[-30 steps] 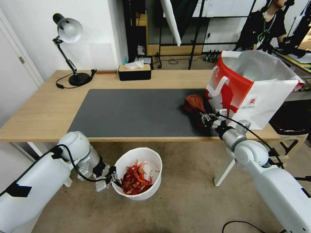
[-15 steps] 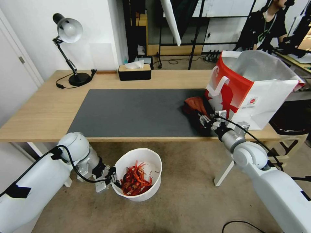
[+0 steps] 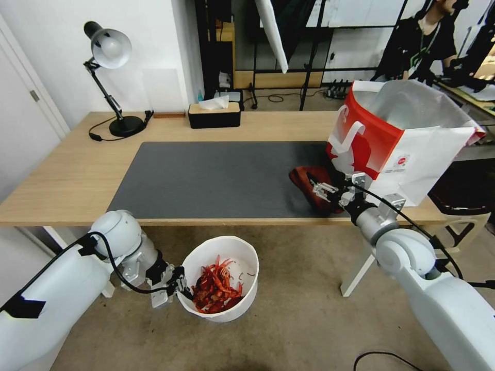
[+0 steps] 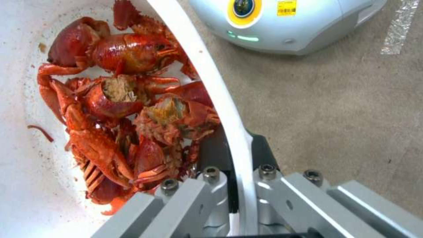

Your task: Sweep shrimp from table into container with towel, then put container into takeout bag.

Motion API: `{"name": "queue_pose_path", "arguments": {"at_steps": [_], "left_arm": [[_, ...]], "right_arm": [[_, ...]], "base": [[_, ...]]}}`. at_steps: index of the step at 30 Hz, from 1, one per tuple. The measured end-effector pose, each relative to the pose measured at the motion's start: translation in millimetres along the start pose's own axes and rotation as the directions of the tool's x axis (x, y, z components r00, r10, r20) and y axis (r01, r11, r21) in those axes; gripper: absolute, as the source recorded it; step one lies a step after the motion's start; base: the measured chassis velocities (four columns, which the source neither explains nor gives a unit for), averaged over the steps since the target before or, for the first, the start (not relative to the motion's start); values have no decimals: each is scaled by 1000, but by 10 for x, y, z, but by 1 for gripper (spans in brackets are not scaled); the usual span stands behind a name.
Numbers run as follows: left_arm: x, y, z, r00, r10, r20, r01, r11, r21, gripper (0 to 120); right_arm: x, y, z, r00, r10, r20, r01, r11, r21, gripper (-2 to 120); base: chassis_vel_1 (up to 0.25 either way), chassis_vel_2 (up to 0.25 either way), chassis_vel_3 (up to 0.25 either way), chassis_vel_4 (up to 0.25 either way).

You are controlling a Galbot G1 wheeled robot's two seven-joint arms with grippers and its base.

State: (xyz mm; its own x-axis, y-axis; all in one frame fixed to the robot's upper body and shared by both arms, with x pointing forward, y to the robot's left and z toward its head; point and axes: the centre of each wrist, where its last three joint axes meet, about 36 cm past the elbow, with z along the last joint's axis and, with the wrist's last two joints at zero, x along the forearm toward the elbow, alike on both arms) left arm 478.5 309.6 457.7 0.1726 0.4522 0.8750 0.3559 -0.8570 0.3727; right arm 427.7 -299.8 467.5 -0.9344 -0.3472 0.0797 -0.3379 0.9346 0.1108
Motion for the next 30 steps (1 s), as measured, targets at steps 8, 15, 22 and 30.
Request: {"name": "queue_pose_path", "arguments": {"at_steps": [8, 15, 22, 30], "left_arm": [[51, 28, -140, 1000, -6, 2, 6, 1000, -30, 0], [149, 80, -321, 1000, -20, 7, 21, 997, -74, 0], [311, 154, -391, 1000, -19, -13, 17, 994, -110, 0], [501, 220, -402, 999, -25, -35, 20, 991, -131, 0]], "right_arm": [[391, 300, 45, 1000, -1, 27, 0, 999, 44, 100], [639, 437, 253, 997, 29, 70, -37, 994, 104, 100], [793, 407, 453, 995, 27, 97, -39, 992, 122, 100], [907, 373, 599, 991, 4, 132, -22, 990, 139, 100]], "base": [[0, 0, 0, 0], [0, 0, 0, 0], [0, 0, 0, 0], [0, 0, 0, 0]]}}
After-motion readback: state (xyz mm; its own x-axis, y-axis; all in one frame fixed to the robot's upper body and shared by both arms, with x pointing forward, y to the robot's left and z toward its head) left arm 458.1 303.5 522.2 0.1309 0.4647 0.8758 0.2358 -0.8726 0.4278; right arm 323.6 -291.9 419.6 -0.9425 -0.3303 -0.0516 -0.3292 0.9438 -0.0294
